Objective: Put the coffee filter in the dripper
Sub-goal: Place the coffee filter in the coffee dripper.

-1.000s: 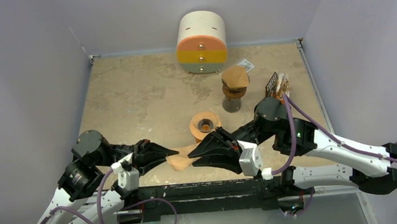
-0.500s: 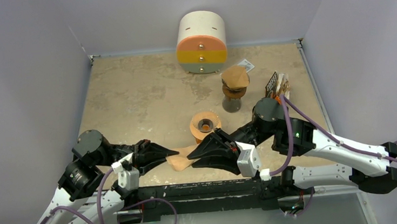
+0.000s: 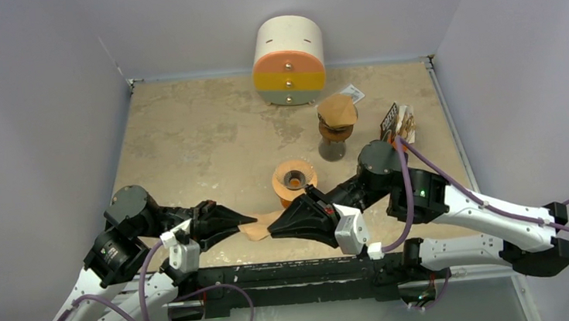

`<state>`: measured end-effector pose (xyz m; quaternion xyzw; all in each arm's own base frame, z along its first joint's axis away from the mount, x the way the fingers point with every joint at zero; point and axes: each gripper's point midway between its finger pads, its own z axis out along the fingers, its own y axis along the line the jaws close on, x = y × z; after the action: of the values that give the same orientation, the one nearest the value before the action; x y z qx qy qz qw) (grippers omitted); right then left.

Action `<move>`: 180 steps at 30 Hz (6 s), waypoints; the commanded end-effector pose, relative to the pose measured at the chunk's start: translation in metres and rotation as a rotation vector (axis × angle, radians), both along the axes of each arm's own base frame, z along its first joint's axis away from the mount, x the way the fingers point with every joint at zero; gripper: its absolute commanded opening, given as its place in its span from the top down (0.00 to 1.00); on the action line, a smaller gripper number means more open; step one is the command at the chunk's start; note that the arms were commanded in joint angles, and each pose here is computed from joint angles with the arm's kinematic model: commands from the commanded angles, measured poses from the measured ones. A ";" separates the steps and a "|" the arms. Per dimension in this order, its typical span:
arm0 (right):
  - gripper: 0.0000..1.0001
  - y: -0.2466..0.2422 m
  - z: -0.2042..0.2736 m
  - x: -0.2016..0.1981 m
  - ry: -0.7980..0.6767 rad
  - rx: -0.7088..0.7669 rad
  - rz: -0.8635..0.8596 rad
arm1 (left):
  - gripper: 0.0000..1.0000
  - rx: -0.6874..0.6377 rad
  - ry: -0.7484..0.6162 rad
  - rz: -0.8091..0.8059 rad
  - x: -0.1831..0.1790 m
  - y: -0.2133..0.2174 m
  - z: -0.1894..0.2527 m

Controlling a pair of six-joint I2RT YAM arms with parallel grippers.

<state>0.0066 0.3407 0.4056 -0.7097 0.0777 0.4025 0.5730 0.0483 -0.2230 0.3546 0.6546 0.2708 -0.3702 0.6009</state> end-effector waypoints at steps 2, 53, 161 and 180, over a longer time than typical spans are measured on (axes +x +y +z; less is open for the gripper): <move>0.87 0.000 0.016 0.000 -0.022 0.038 -0.008 | 1.00 -0.018 -0.024 -0.037 -0.009 0.002 0.012; 0.72 -0.011 0.019 -0.007 0.028 0.037 0.006 | 1.00 -0.004 -0.026 -0.041 -0.011 0.004 0.010; 0.74 -0.002 0.003 0.006 0.008 0.008 -0.067 | 1.00 0.060 -0.020 -0.163 -0.030 0.007 -0.007; 0.74 0.003 -0.005 0.011 0.012 -0.015 -0.085 | 1.00 0.058 -0.025 -0.168 -0.031 0.007 -0.006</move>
<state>0.0157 0.3429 0.4006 -0.7080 0.1129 0.3880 0.5791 0.0245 -0.2170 0.3337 0.6922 0.2516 -0.4037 0.5427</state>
